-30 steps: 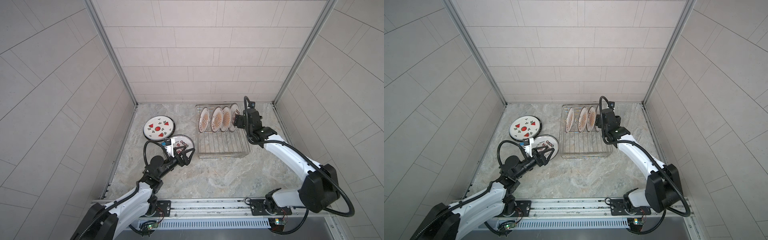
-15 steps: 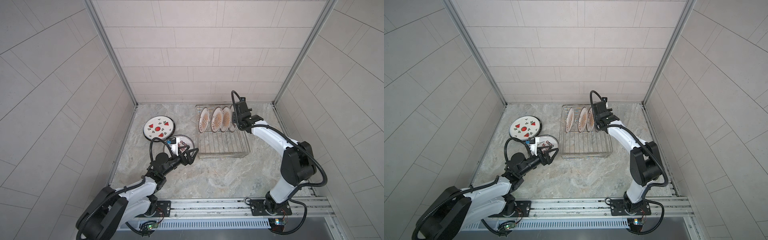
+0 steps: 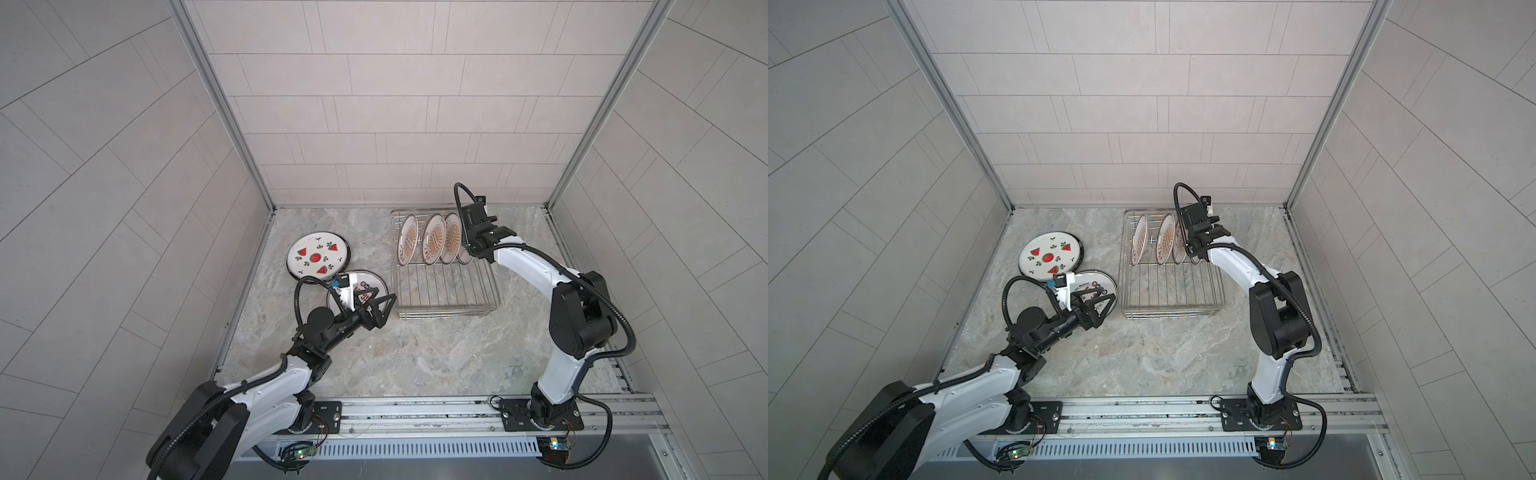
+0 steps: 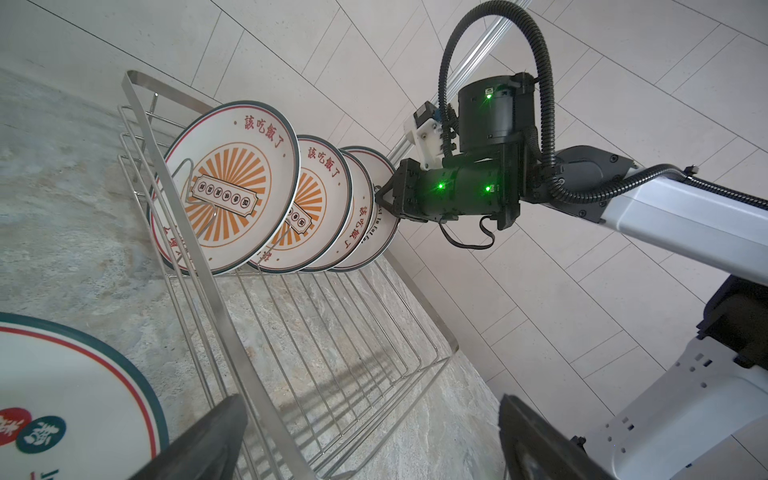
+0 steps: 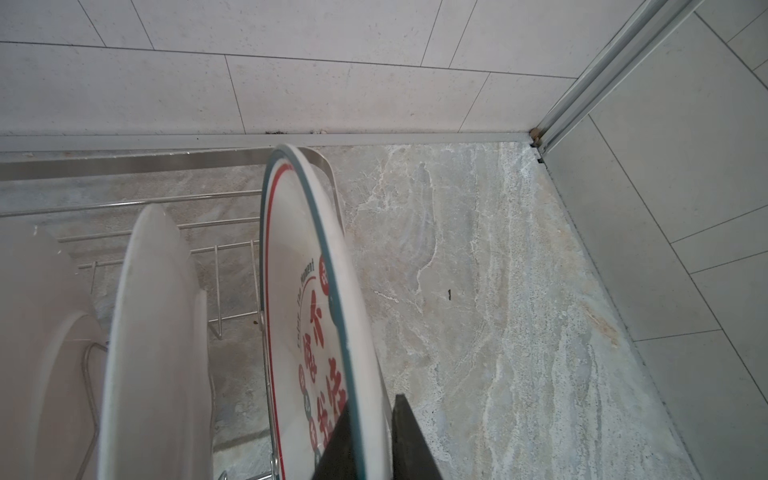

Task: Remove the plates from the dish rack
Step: 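Close the right gripper on the red-lettered plate rim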

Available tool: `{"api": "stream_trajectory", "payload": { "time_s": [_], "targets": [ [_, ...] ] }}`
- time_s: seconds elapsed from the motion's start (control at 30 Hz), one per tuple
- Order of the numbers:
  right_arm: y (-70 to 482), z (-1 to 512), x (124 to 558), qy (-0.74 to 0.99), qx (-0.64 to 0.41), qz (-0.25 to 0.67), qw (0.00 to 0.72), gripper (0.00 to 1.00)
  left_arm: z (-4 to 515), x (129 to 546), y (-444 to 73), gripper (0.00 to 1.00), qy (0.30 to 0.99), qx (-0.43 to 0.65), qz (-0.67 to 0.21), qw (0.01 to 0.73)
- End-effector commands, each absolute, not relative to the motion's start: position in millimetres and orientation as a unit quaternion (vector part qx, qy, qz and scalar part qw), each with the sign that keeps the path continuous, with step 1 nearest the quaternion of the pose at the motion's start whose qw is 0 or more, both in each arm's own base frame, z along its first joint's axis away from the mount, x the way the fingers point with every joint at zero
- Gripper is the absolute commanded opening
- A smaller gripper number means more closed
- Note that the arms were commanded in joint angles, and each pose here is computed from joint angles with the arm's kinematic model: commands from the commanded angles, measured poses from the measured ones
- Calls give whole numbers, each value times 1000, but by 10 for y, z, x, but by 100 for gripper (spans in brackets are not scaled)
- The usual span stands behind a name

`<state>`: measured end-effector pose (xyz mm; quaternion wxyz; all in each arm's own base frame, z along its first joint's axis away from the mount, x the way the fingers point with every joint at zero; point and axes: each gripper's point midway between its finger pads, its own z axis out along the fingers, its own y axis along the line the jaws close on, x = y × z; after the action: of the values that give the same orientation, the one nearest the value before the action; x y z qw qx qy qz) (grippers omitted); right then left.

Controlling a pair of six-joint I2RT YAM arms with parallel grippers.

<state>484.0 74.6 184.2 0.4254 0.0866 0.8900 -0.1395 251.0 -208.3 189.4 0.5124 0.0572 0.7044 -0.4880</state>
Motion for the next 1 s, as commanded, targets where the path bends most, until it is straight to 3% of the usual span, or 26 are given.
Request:
{"api": "stream_trajectory", "payload": {
  "time_s": [0.0, 0.57, 0.97],
  "targets": [
    [751, 1909, 4861, 883, 90, -164, 430, 15, 1985, 2533, -2071, 100, 697, 59, -483, 527],
    [748, 2239, 4751, 868, 86, -189, 450, 1, 2048, 2478, -1975, 100, 690, 52, -474, 545],
    [699, 2642, 4519, 844, 97, -206, 485, 1, 2059, 2459, -1938, 100, 690, 52, -467, 550]
  ]
}}
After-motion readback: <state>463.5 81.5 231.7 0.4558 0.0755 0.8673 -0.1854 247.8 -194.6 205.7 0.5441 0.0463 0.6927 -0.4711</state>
